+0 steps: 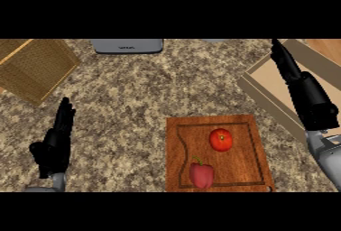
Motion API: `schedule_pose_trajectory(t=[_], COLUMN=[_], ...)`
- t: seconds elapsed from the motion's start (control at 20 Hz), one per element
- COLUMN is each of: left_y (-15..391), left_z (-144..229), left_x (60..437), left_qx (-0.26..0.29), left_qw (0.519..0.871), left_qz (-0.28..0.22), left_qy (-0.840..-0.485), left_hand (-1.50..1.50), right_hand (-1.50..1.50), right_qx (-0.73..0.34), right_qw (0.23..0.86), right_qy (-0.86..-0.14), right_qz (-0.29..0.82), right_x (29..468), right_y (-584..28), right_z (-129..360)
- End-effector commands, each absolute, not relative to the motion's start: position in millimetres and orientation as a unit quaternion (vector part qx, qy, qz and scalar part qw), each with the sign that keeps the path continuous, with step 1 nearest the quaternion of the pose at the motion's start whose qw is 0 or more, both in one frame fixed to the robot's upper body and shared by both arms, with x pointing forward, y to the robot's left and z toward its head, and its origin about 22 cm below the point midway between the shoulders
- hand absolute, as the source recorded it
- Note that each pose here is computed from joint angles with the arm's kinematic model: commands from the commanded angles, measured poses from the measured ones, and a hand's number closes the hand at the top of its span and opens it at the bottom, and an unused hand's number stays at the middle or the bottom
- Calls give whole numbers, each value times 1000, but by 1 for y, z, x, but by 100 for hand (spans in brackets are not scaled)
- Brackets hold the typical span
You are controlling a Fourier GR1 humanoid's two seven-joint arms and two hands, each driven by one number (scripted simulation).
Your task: Pick the tomato from the cutting board and place it in the cardboard box
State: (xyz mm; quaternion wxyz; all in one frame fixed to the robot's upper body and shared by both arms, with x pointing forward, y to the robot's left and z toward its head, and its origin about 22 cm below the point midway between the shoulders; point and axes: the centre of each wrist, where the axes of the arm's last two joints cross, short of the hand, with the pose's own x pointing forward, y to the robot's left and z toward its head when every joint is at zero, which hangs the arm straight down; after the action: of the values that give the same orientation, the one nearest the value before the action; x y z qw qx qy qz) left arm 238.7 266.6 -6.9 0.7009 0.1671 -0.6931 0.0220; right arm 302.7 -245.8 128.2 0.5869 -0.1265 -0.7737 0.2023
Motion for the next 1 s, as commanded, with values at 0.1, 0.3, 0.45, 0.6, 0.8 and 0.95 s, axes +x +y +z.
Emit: schedule_pose_trajectory(t=[0.1,0.3,0.45,0.6,0.8,0.95], left_y=[275,296,312,313,311,315], left_z=[27,31,45,48,43,51], left_x=[244,244,242,233,240,241], left_qx=[110,63,39,36,33,36], left_qw=[716,741,750,752,752,749], left_qz=[19,32,27,27,26,28], left_qy=[-689,-668,-659,-658,-657,-660], left_hand=[0,0,0,0,0,0], right_hand=[-150,-150,-150,-150,-150,-150], right_qx=[-49,-273,-162,-119,-140,-208], right_qw=[619,575,518,468,478,528], right_qy=[-770,-747,-840,-873,-850,-766], right_qz=[144,191,15,66,171,302], right_x=[295,290,256,227,207,205], right_y=[-265,-317,-267,-259,-261,-284], right_z=[111,112,80,76,90,102])
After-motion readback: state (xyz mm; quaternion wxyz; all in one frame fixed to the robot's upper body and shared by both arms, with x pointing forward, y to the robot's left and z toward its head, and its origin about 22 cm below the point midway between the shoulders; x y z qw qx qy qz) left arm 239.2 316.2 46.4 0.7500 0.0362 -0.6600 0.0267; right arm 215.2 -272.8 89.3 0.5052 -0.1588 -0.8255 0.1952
